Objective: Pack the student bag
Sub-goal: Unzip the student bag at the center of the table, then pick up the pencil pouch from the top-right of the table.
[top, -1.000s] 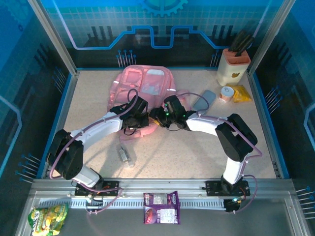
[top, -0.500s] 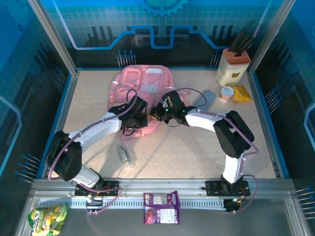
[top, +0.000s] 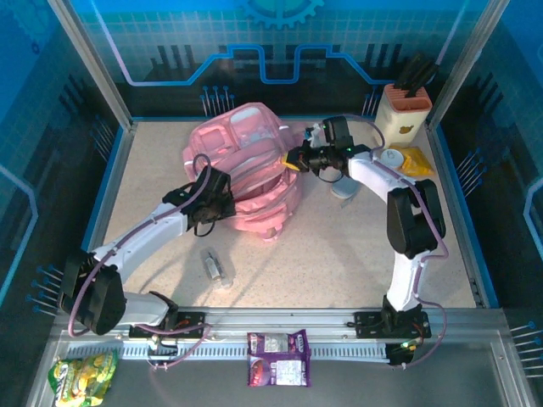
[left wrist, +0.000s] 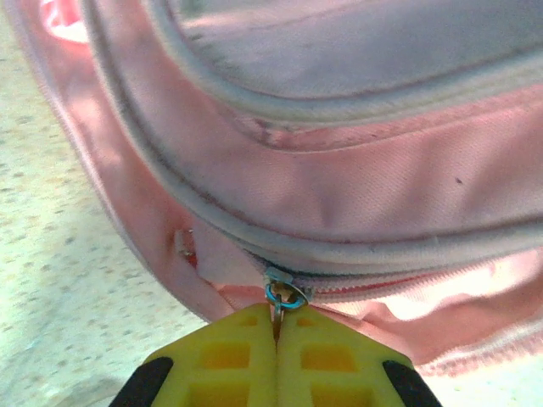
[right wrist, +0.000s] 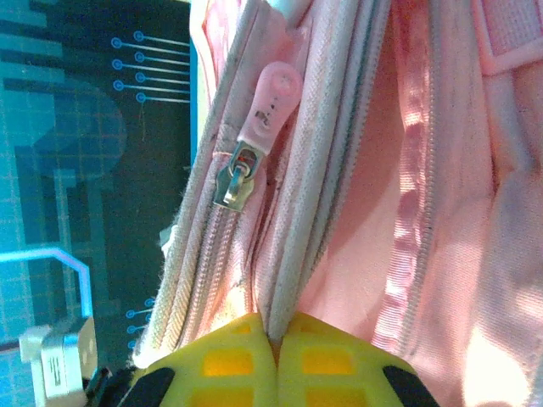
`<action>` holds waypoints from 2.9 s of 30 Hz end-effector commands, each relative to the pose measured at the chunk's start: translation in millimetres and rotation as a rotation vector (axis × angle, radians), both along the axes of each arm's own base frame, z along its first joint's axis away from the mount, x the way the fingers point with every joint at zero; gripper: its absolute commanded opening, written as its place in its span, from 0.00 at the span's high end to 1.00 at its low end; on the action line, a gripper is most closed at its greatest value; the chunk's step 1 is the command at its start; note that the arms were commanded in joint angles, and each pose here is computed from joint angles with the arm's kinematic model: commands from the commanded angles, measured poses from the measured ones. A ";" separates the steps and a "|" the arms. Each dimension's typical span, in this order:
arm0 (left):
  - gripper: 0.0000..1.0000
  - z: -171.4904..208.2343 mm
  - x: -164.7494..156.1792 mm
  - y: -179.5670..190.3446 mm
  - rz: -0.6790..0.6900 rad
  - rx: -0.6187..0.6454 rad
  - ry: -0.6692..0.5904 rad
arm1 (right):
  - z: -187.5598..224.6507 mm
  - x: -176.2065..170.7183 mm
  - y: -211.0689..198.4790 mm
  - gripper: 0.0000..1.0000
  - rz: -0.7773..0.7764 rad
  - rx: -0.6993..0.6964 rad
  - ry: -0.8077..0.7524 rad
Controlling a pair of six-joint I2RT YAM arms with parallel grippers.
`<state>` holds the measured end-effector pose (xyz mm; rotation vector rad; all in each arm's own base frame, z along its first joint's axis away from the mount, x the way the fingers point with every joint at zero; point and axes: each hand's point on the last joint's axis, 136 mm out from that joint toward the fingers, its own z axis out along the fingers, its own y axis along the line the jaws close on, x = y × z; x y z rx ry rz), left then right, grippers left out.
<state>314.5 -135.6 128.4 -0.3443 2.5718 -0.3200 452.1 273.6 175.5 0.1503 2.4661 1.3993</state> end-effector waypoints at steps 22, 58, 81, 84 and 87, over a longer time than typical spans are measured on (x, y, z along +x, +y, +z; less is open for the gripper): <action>1.00 15.5 24.8 -94.4 -0.149 -0.150 -0.087 | -31.4 -82.0 91.8 0.55 0.080 -0.035 -0.004; 1.00 -1.4 56.8 73.6 0.068 0.114 -0.280 | -3.7 -53.8 9.5 1.00 0.094 -0.018 -0.043; 0.49 11.8 3.9 9.8 -0.050 -0.130 -0.196 | -32.6 -71.2 -159.1 0.00 -0.234 -0.798 -0.074; 0.47 18.9 0.6 -14.6 -0.099 -0.138 -0.218 | -48.3 -57.6 -181.5 0.00 -0.275 -0.878 -0.028; 0.46 24.1 0.3 -36.7 -0.146 -0.148 -0.238 | -66.0 -45.9 -195.0 0.00 -0.313 -0.921 0.026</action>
